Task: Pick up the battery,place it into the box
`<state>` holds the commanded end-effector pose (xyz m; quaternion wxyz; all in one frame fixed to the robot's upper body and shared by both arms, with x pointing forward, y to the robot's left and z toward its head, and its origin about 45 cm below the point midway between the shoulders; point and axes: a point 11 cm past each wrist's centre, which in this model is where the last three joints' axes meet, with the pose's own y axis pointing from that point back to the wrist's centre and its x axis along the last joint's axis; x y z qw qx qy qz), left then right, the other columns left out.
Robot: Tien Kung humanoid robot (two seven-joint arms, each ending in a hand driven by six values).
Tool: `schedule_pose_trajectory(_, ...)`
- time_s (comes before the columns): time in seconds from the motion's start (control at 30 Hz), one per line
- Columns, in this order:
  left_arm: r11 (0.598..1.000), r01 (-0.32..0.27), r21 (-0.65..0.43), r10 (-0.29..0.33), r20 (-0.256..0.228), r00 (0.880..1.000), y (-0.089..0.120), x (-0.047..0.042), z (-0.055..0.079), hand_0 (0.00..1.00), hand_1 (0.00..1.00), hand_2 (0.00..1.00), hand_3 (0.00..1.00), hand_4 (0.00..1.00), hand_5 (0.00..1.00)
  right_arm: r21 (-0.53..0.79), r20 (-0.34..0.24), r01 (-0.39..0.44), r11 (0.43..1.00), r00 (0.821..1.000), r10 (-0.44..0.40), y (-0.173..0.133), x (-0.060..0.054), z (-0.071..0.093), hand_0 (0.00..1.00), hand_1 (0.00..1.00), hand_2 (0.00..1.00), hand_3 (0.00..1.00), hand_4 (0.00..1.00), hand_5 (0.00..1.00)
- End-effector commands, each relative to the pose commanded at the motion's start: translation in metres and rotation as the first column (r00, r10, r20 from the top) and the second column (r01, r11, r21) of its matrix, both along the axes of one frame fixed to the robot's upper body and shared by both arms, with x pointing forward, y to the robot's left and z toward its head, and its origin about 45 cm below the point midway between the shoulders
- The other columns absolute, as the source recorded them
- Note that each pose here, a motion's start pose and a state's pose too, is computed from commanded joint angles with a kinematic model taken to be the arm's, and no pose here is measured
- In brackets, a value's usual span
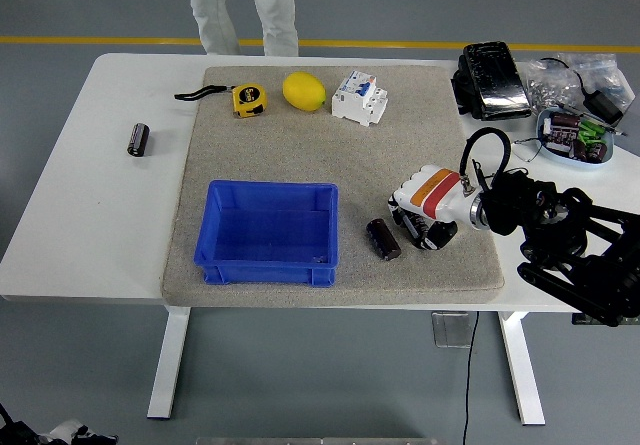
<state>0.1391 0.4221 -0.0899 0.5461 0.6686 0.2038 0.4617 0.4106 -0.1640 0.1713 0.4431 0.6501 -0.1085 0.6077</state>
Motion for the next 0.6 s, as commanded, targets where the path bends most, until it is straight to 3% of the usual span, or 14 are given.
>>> schedule_pose_trajectory(0.37,1.0,0.001,-0.005,-0.001,-0.008,1.0,-0.001,-0.0018,-0.001,0.739,0.707,0.752,0.623,0.639,0.532,0.024,0.019,-0.012,1.0,1.0,0.011,0.005,0.0,0.013,0.536,0.47,0.499,0.484,0.762,0.054)
schedule_pose_trajectory(0.6,1.0,0.004,-0.001,-0.004,-0.011,1.0,0.0,-0.0033,-0.001,0.739,0.708,0.751,0.623,0.639,0.532,0.164,0.075,-0.058,0.985,0.996,0.047,0.035,-0.008,0.049,0.543,0.471,0.501,0.483,0.754,0.055)
